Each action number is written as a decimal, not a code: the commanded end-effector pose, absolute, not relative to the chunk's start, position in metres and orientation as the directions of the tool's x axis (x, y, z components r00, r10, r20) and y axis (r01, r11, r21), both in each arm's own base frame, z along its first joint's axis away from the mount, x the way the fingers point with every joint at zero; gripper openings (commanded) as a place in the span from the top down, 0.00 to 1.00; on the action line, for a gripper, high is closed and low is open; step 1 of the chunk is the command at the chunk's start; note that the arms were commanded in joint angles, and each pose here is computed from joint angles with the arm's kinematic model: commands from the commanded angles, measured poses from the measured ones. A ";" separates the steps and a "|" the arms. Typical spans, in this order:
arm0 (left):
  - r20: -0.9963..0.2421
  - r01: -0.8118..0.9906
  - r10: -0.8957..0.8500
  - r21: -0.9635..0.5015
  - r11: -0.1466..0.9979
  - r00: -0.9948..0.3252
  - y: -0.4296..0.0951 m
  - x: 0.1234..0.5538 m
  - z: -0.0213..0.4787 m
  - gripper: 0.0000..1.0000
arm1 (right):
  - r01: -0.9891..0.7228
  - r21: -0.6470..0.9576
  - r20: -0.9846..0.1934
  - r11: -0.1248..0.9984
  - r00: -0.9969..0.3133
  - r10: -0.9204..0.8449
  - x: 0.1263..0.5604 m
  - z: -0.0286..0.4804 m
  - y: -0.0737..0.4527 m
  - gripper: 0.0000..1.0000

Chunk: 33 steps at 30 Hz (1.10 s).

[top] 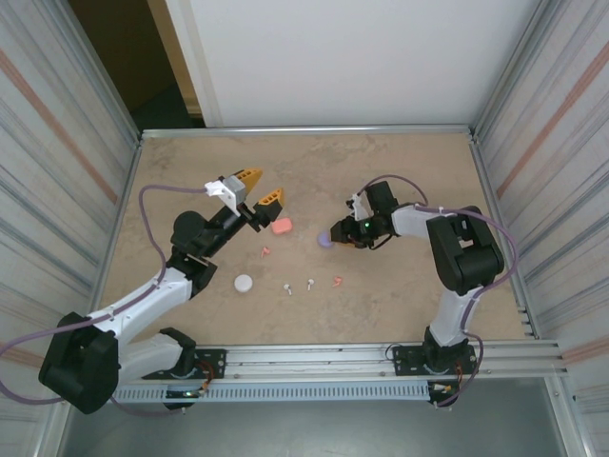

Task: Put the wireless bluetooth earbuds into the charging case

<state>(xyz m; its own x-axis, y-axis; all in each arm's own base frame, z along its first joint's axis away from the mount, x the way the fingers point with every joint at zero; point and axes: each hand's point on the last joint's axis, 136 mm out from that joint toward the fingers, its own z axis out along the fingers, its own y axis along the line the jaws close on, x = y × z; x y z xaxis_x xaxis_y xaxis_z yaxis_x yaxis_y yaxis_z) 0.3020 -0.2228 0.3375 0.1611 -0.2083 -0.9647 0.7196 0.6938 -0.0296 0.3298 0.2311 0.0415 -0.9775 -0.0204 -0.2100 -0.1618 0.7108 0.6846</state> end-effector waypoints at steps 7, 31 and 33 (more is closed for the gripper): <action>-0.954 0.655 -0.215 -0.028 0.755 0.207 -0.206 0.304 0.349 0.26 | -0.293 0.607 -0.417 0.739 -0.909 -0.017 0.332 0.093 0.215 0.30; -0.959 0.539 -0.215 -0.083 0.838 0.186 -0.180 0.314 0.343 0.19 | -0.341 0.527 -0.801 0.779 -0.506 0.320 0.323 0.202 0.124 0.01; -0.960 0.529 -0.217 -0.092 0.843 0.178 -0.179 0.316 0.343 0.19 | -0.371 0.490 -0.833 0.789 -0.466 0.299 0.318 0.211 0.120 0.01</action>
